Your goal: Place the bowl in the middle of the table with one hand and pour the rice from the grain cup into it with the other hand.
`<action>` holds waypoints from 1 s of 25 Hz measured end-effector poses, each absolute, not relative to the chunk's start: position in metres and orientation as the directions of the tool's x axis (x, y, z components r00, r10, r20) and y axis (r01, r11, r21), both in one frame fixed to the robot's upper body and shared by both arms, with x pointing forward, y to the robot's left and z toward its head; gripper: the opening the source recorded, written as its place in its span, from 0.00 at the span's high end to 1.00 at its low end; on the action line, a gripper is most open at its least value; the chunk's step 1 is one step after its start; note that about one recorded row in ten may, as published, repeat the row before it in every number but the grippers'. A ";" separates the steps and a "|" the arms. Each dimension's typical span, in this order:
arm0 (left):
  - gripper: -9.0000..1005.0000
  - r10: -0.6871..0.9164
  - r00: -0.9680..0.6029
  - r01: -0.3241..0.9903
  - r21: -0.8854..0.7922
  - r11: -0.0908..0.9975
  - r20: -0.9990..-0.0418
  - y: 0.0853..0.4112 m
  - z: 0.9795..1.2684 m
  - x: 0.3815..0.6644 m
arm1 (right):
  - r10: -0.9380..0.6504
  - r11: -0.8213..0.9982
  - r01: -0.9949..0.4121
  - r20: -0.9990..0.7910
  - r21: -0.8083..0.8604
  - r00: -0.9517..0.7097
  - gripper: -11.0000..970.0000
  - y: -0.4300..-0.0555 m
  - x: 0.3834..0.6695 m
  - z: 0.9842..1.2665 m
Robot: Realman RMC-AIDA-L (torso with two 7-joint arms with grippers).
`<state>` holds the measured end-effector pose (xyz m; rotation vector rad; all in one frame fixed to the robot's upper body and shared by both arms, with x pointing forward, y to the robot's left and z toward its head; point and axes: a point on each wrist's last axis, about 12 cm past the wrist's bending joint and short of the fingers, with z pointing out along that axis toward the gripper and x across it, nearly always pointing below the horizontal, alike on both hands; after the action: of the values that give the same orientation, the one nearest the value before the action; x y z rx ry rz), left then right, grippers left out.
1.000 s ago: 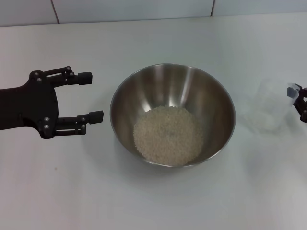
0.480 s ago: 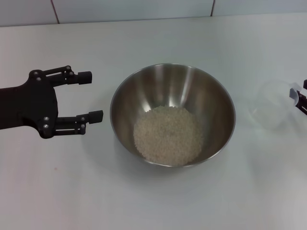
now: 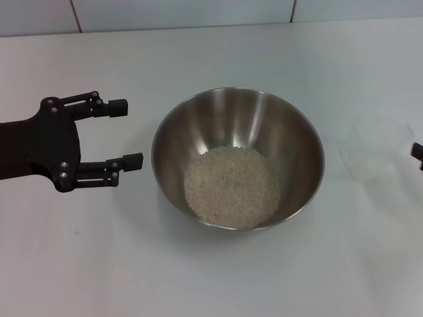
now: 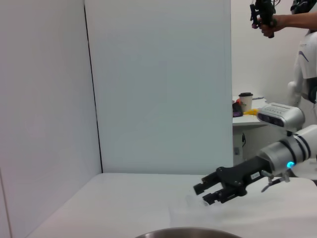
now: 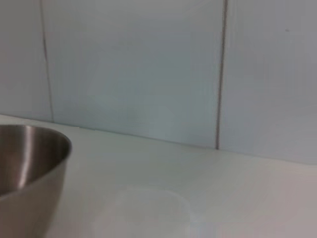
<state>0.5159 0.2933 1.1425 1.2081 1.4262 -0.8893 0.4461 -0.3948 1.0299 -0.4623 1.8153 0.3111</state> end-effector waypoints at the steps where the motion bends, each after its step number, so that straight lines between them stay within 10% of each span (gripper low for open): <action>1: 0.20 0.214 0.024 0.972 0.073 0.225 -0.977 0.293 1.142 0.515 | -0.152 0.893 -0.450 -0.957 -0.026 -0.248 0.43 -0.397 0.442 1.029; 11: 0.20 0.207 0.027 0.976 0.070 0.204 -0.978 0.291 1.144 0.516 | -0.068 0.865 -0.501 -0.992 -0.004 -0.110 0.42 -0.401 0.412 1.054; 25: 0.20 0.179 -0.014 0.978 0.024 0.207 -0.984 0.303 1.128 0.489 | -0.179 0.568 -0.823 -0.971 0.028 -0.157 0.42 -0.360 0.489 1.122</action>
<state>0.4893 0.3032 1.1278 1.1809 1.4274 -0.9573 0.4889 -0.3602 1.1218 -0.8496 1.6631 0.7048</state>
